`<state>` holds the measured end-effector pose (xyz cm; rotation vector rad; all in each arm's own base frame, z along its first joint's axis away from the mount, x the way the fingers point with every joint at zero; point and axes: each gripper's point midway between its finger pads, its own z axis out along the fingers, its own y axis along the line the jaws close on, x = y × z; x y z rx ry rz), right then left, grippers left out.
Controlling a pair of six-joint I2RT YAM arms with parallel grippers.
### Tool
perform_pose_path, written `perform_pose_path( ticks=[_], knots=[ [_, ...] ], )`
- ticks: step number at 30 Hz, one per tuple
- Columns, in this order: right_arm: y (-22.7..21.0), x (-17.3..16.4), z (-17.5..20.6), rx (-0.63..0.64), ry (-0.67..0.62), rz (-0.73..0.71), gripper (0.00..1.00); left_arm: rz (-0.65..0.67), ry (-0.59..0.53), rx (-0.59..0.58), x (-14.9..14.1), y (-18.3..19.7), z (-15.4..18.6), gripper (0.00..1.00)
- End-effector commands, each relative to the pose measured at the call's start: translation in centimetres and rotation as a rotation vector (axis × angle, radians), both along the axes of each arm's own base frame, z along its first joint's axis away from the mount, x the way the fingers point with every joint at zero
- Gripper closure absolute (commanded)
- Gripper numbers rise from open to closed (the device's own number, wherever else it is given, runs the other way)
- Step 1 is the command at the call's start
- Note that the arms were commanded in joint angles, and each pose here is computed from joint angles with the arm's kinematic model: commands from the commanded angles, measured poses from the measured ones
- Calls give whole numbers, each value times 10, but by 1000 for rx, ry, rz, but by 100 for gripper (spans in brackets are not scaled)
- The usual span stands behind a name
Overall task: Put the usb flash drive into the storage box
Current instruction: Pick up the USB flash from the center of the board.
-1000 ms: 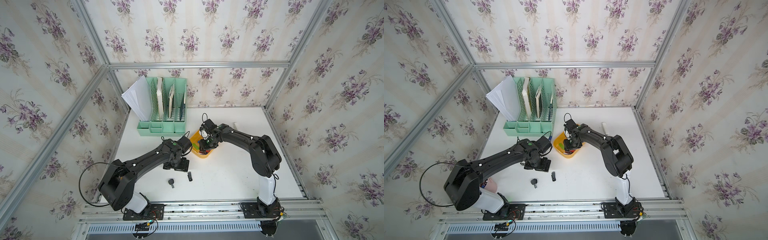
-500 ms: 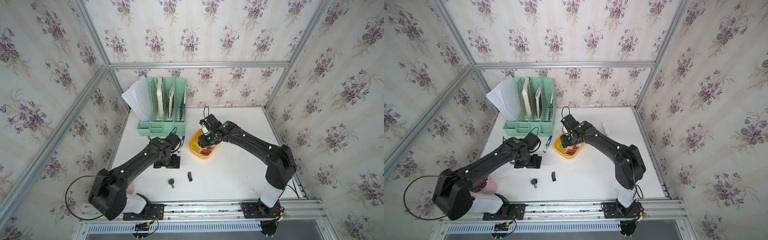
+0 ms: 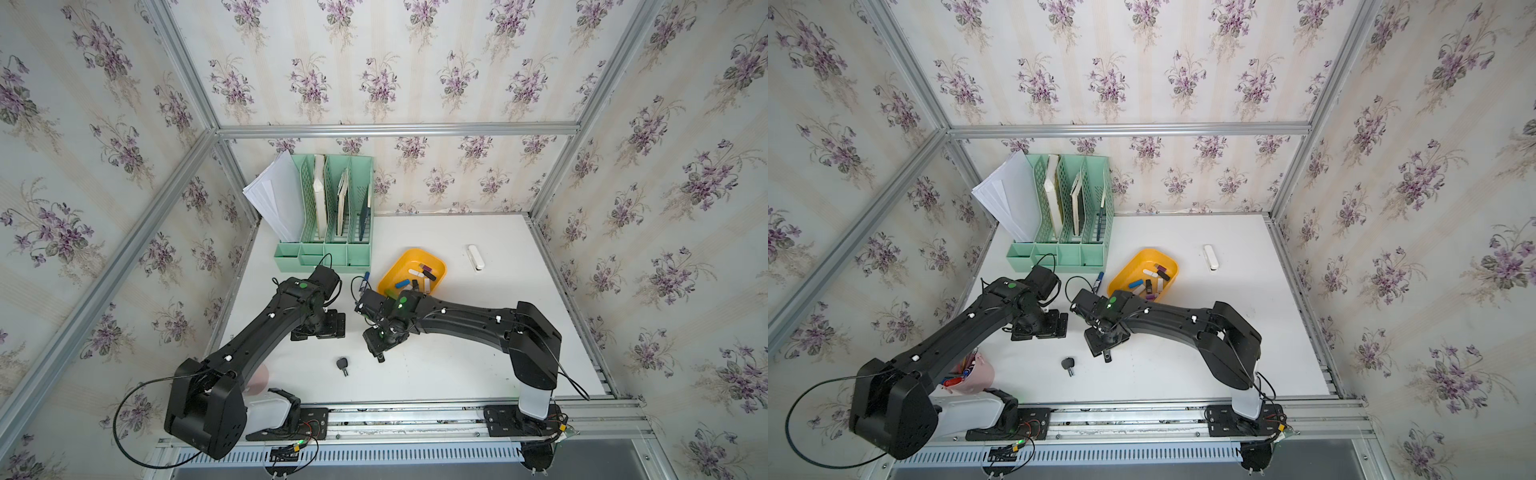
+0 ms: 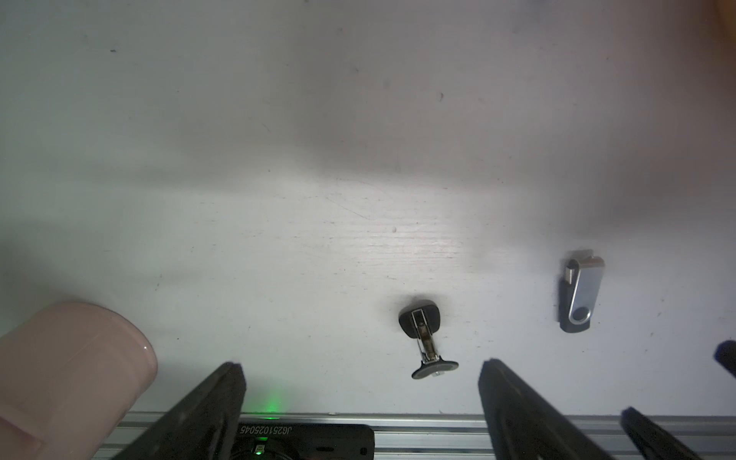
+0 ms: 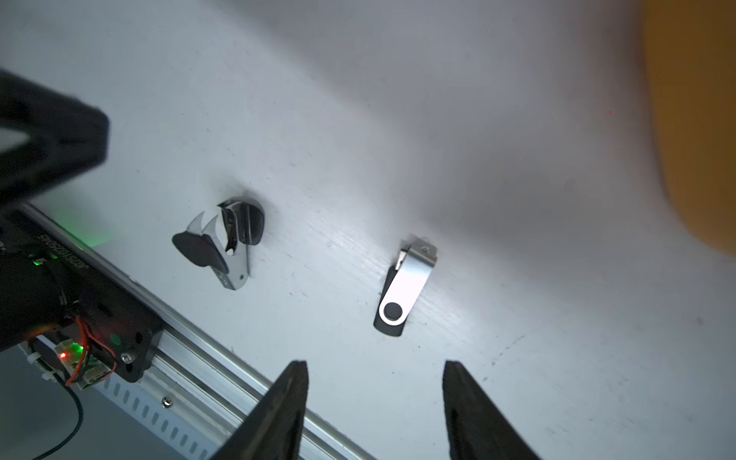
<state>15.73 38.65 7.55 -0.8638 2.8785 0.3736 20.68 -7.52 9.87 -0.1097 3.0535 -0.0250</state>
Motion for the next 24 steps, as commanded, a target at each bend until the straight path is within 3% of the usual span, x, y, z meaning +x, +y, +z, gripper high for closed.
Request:
perform_pose_path(
  ticks=[1,24],
  knots=[
    [2,-1,-13,-13,6,-52,42,-3,10,-10,-2,1,1,4],
    [1,4,-59,-113,12,-46,53,13,20,-26,0,5,-3,3]
  ],
)
